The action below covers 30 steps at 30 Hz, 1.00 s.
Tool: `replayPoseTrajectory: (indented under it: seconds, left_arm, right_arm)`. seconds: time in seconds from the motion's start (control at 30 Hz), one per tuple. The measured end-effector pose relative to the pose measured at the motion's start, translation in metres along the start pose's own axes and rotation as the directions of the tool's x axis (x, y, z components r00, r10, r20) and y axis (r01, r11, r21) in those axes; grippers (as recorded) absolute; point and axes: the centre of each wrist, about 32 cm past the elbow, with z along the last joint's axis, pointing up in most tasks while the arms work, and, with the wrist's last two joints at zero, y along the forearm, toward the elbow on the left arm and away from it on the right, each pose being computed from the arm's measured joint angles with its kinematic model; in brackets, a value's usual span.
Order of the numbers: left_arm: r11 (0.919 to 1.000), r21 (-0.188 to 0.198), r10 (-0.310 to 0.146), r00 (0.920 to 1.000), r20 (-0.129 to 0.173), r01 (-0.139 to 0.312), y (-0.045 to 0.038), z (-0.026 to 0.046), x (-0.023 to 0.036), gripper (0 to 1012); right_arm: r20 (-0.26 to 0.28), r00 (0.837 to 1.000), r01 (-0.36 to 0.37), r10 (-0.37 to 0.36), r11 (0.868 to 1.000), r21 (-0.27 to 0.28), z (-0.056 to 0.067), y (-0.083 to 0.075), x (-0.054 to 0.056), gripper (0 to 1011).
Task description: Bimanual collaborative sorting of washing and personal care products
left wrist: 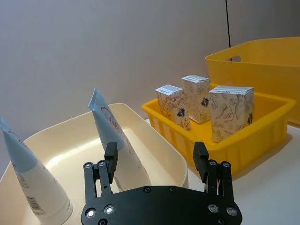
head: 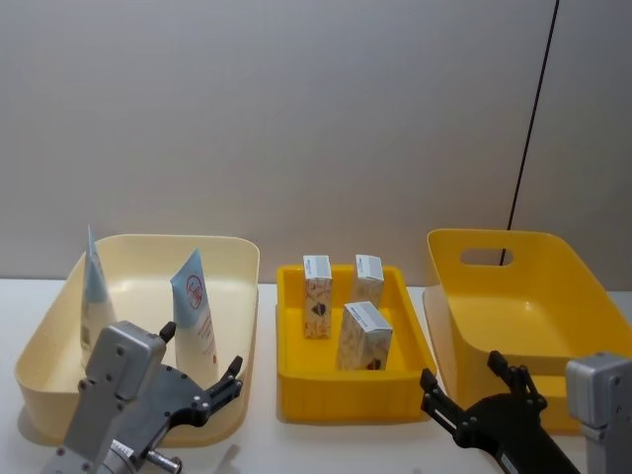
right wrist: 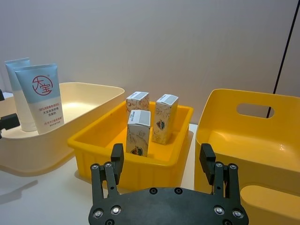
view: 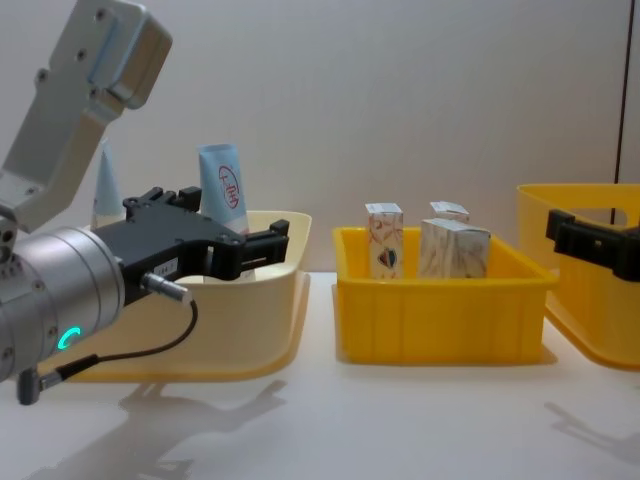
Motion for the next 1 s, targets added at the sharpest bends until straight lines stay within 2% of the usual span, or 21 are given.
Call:
replayPoseTrajectory:
  seconds: [1.0]
  left_arm:
    - [1.0,0.0,0.0,1.0,0.0,0.0,0.0,0.0,0.0,1003]
  right_arm:
    - [0.0,1.0,0.0,0.0,1.0,0.0,0.0,0.0,0.0,1007]
